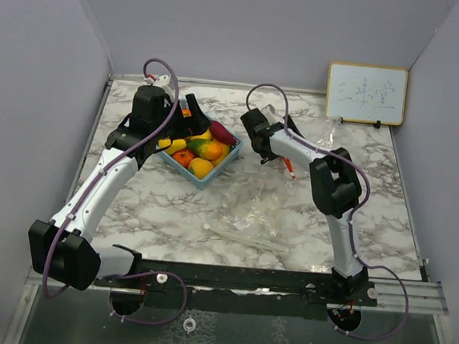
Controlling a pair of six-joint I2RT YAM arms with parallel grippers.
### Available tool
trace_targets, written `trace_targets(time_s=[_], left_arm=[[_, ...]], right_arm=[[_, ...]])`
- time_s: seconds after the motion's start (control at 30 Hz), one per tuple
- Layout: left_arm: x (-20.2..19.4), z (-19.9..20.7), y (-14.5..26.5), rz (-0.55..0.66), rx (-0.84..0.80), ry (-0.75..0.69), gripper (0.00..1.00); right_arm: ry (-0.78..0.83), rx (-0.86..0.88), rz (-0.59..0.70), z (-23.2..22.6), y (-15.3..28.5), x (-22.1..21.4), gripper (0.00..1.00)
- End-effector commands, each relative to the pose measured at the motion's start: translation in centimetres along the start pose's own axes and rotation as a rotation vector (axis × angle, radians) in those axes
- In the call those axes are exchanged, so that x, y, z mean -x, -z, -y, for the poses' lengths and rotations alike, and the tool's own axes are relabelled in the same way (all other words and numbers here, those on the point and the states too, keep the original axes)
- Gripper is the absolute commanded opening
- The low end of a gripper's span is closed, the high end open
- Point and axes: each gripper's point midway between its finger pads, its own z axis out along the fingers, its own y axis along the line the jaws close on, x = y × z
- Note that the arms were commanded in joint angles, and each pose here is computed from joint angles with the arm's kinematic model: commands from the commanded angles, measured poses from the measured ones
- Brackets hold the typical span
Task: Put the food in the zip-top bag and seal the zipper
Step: Pick up the zipper food storage bag at the center of the board.
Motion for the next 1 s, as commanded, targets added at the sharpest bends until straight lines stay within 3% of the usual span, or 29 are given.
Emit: trace_targets(time_s=[0.0, 0.2, 0.27, 0.5, 0.67, 0.83, 0.97], left_arm=[[0.4, 0.5, 0.2, 0.013, -0.030, -0.013, 0.95], [0.0, 0.3, -0.3, -0.003, -0.028, -0.007, 0.95], [-0.1, 0.2, -0.4, -0.005, -0.026, -0.004, 0.95], [0.0, 0.2, -0.9, -0.012, -0.023, -0.002, 0.95], [0.6, 0.5, -1.1, -0.008, -0.031, -0.007, 0.91], [1.4, 1.2, -1.2, 0.002, -0.050, -0.014, 0.84], [2.1, 2.5, -1.4, 0.004, -0.107, 0.005, 0.79]], right_arm=[[0.005, -0.123, 0.001, 1.9, -0.8, -0.7, 0.93], [0.051, -0.205, -0.035, 2.6, -2.6, -2.5, 0.92], [0.058, -0.221, -0.050, 3.1, -3.3, -3.2, 0.87], [0.011, -0.194, -0.071, 3.9, -4.1, -4.3, 0.49], [-0.049, -0.136, -0.042, 4.6, -3.0, -3.0, 0.03], [-0.192, 0.074, 0.043, 5.5, 0.3, 0.8, 0.02], [-0.328, 0.315, 0.208, 6.9, 5.5, 5.0, 0.02]])
